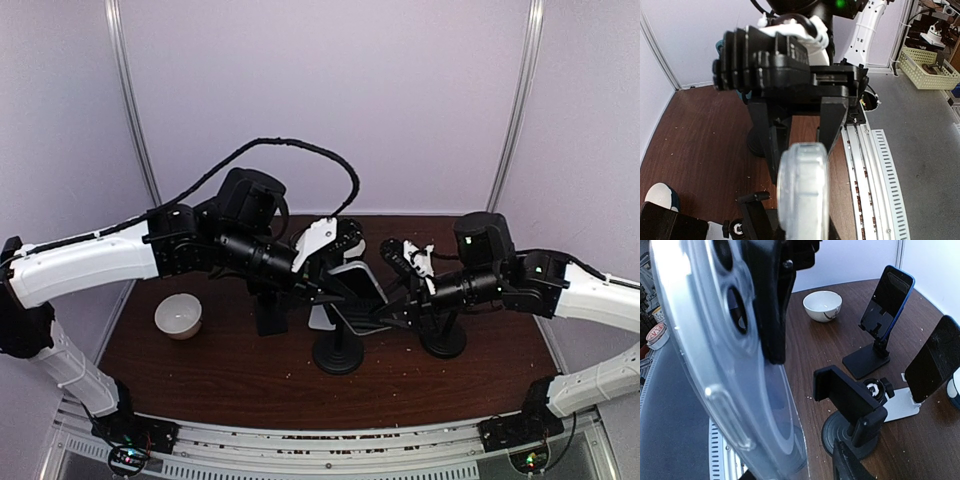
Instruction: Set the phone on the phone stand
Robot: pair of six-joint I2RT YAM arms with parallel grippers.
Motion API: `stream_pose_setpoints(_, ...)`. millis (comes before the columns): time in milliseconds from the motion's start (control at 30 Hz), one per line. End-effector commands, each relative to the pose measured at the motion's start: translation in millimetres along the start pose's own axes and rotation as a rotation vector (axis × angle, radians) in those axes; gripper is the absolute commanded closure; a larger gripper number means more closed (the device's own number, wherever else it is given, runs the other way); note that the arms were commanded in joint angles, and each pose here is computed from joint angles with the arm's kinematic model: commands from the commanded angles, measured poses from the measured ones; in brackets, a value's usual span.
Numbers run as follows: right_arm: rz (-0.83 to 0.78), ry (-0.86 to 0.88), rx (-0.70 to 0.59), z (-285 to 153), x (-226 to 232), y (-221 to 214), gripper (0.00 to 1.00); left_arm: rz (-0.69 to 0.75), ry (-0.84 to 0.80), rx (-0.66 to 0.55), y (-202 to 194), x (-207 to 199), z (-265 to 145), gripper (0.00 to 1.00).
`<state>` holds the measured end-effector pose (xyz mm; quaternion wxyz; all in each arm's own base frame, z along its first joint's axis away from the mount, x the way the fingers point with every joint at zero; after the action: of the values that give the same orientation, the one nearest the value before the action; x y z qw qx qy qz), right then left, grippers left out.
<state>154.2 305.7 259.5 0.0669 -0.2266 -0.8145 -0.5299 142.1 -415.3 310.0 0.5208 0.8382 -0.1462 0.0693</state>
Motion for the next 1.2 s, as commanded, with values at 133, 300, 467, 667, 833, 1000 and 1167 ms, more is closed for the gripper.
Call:
stream_pose_setpoints(133,-0.014,0.109,-0.016,9,8,8,0.88,0.056,-0.005,-0.093,15,7,-3,1.00)
stream_pose_setpoints(300,0.000,0.078,-0.042,5,1,1,1.00,0.036,0.034,-0.078,3,13,1,0.64)
stream_pose_setpoints(467,0.028,-0.016,-0.056,13,-20,-1,1.00,-0.001,0.244,-0.113,-12,33,-16,0.23)
stream_pose_setpoints(667,0.052,-0.085,-0.145,17,-37,0,1.00,-0.085,0.351,-0.106,-45,45,-11,0.13)
stream_pose_setpoints(833,0.023,-0.046,-0.174,23,-35,6,1.00,-0.113,0.390,-0.216,-57,40,-12,0.14)
stream_pose_setpoints(1000,-0.026,-0.015,-0.161,26,-33,3,1.00,-0.151,0.370,-0.288,-63,34,-13,0.14)
stream_pose_setpoints(1167,-0.047,0.053,-0.186,27,-23,5,1.00,-0.180,0.331,-0.262,-78,26,-4,0.19)
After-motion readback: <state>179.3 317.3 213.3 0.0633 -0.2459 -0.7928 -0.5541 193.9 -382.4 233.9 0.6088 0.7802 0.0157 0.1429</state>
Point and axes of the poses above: each gripper's point midway between its finger pads, its own z axis out along the fingers, its own x axis along the line the jaws close on, y = z × x, the point moved 2 cm from there along -z, back along the fingers, and after that the axes turned 15 degrees about z, right-handed, at the moved point
